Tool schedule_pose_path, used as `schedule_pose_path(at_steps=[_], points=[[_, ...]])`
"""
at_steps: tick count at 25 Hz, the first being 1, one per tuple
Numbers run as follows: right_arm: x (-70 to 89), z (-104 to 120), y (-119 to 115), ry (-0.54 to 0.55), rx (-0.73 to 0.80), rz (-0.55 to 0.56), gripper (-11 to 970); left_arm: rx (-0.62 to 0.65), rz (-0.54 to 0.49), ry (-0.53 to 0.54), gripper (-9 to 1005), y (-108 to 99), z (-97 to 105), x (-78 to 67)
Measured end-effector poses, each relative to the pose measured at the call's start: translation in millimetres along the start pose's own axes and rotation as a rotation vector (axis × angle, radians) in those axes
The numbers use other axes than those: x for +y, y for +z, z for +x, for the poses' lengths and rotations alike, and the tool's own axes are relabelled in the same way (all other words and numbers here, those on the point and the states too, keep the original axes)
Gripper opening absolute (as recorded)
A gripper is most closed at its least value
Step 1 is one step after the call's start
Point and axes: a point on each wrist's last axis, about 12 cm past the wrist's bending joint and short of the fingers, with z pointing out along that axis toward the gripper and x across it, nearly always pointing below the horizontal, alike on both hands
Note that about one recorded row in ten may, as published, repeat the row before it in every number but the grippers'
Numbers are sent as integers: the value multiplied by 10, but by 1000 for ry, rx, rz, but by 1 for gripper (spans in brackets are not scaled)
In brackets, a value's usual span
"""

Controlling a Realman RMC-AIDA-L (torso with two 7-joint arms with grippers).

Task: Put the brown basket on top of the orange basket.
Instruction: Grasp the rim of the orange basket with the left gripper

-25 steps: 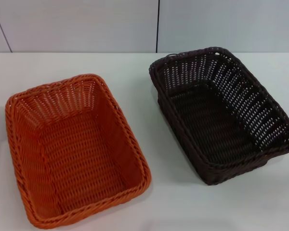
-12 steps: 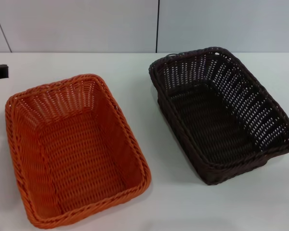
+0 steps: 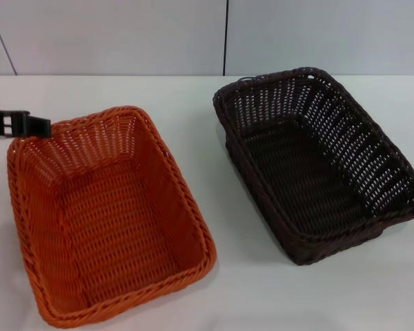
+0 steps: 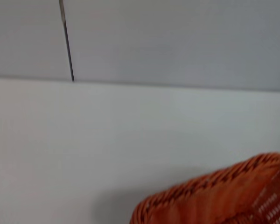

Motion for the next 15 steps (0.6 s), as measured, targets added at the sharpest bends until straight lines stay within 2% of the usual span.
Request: schedule_pose_path(at_steps=[3, 7, 15], points=[[-20, -20, 8, -10, -22, 26, 833, 29, -4, 4, 807, 89, -5, 15], [-4, -24, 12, -12, -34, 34, 833, 69, -18, 4, 806, 242, 22, 113], [69, -25, 44, 10, -58, 14, 833, 132, -45, -14, 804, 279, 140, 274]])
